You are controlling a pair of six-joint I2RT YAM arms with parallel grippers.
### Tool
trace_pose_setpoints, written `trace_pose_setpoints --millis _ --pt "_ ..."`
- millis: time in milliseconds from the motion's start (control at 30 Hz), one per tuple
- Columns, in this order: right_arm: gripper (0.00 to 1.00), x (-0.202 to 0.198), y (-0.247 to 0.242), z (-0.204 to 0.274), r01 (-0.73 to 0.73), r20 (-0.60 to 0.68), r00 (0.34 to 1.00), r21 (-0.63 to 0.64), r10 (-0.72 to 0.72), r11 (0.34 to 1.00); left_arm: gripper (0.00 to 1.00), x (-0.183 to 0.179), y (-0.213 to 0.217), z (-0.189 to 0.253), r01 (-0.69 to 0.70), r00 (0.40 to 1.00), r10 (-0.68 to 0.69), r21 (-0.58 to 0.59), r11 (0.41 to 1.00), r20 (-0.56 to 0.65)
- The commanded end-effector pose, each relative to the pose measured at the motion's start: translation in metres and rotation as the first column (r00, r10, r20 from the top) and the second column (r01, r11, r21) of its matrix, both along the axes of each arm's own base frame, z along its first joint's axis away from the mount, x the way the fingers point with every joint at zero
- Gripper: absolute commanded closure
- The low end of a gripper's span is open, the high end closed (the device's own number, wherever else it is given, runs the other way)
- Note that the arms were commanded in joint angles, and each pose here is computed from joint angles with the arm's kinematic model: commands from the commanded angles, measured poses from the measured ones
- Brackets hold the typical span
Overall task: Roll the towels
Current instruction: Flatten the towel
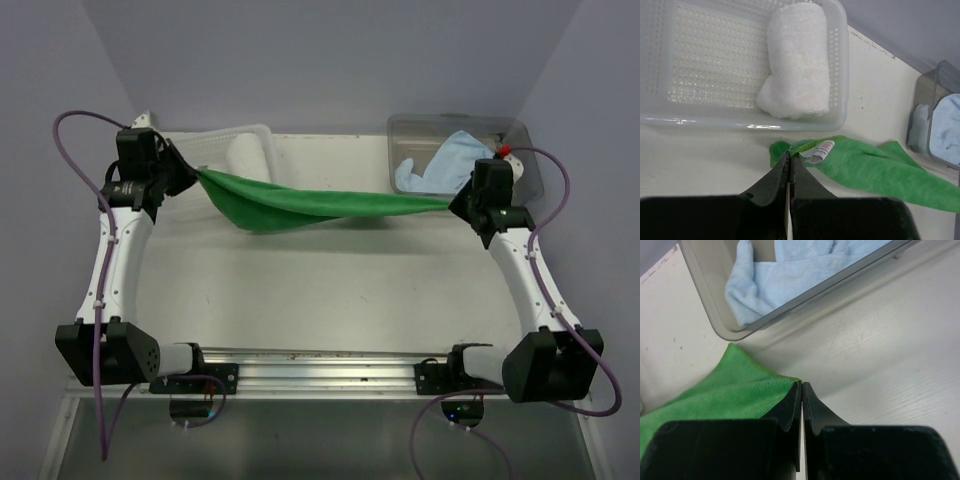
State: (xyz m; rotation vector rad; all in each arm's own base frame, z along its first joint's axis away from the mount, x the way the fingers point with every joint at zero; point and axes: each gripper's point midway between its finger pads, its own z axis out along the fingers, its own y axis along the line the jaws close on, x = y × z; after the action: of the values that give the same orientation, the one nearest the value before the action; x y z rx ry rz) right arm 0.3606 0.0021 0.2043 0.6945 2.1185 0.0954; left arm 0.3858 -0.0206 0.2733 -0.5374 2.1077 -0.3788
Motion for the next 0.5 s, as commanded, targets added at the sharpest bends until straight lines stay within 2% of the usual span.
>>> trace_pose_setpoints --millis 0,333,433,467 --pt "1.00 -0.009 -0.016 0.020 0.032 0.035 0.999 -0.010 -0.032 0.999 1.00 -0.009 0.005 0.004 0.037 0.999 -0.037 -0.012 0.999 -0.005" --pt "1.00 -0.026 -0.014 0.045 0.016 0.095 0.995 -0.002 -0.016 1.000 1.00 -0.011 0.004 0.017 0.073 0.997 -0.073 -0.062 0.995 0.001" --pt "1.00 -0.026 -0.014 0.039 0.015 0.087 0.996 -0.006 -0.015 1.000 1.00 0.002 -0.001 0.013 0.104 0.994 -0.105 -0.090 0.990 0.000" --pt "1.00 -0.024 -0.014 0.037 0.018 0.084 0.996 -0.004 -0.018 1.000 1.00 0.018 -0.005 0.007 0.115 0.993 -0.117 -0.096 0.989 -0.012"
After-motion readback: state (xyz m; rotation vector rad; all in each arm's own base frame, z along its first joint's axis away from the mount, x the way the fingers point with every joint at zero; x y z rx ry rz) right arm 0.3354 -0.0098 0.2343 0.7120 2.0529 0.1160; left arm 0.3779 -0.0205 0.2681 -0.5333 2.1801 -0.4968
